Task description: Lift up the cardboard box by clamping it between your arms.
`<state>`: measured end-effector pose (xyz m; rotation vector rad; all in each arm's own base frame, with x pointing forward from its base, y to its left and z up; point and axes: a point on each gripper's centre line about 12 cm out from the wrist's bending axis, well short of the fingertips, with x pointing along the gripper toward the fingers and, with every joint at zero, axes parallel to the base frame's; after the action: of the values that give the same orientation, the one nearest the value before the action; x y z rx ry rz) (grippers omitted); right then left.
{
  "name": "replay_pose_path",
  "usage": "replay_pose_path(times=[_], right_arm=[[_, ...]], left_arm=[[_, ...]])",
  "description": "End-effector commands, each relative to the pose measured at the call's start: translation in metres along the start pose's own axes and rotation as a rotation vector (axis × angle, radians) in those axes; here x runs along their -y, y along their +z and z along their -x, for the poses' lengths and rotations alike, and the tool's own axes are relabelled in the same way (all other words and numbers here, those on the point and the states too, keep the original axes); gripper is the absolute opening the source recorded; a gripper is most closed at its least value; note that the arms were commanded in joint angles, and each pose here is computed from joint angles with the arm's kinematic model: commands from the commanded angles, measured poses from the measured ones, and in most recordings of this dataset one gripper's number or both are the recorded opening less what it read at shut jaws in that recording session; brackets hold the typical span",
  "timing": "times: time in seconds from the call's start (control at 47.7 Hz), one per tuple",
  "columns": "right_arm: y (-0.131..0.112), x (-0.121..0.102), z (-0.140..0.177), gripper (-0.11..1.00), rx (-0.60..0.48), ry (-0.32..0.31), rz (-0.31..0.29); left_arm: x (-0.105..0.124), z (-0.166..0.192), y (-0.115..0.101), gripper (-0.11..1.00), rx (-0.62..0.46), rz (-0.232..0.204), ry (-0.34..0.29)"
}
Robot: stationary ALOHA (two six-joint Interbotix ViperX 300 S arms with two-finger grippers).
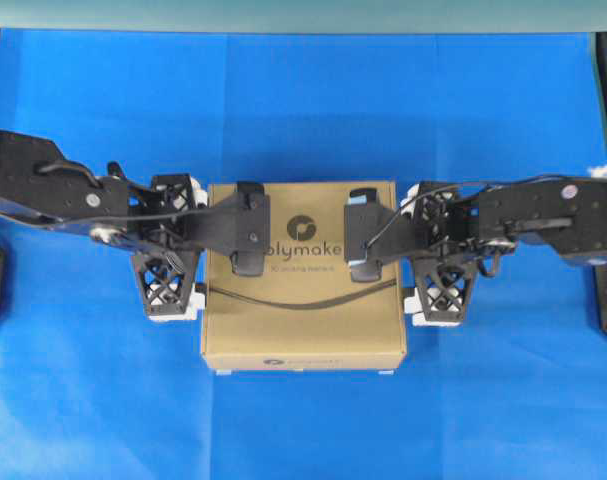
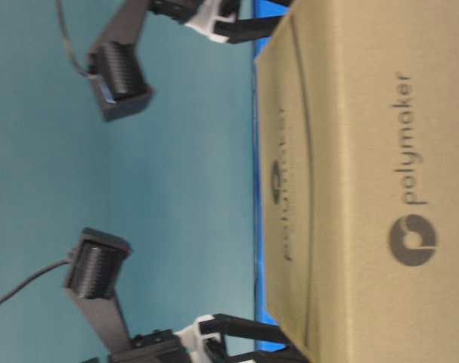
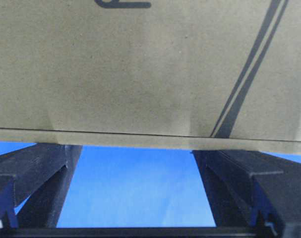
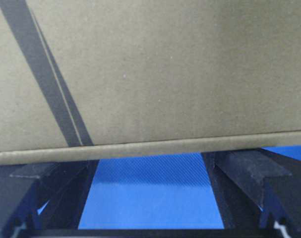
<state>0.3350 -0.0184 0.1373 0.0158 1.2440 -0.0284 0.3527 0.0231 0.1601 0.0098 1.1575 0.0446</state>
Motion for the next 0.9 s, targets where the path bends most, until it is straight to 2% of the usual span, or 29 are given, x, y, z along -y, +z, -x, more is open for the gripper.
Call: replay_pose_path(times=[0.0,0.419,0.67,0.88], right_arm=[[0.019,0.003,0.007,0.99,0.100,-0.001,-0.037],[0.005,0.002,-0.016,0.99,0.066,-0.001,-0.036],[0.000,0.002,-0.015,0.99,0.060,-0.001,-0.050],[-0.007,0.004,-0.006,0.99,0.114,-0.003,-0.064]], left_arm=[[-0.001,0.005,0.020,0.86,0.120,0.056,-0.003],[0.000,-0.028,0.004,0.86,0.074,0.057,-0.005],[0.001,-0.027,-0.004,0.86,0.058,0.059,-0.006],[0.000,-0.017,-0.012,0.86,0.069,0.059,-0.004]])
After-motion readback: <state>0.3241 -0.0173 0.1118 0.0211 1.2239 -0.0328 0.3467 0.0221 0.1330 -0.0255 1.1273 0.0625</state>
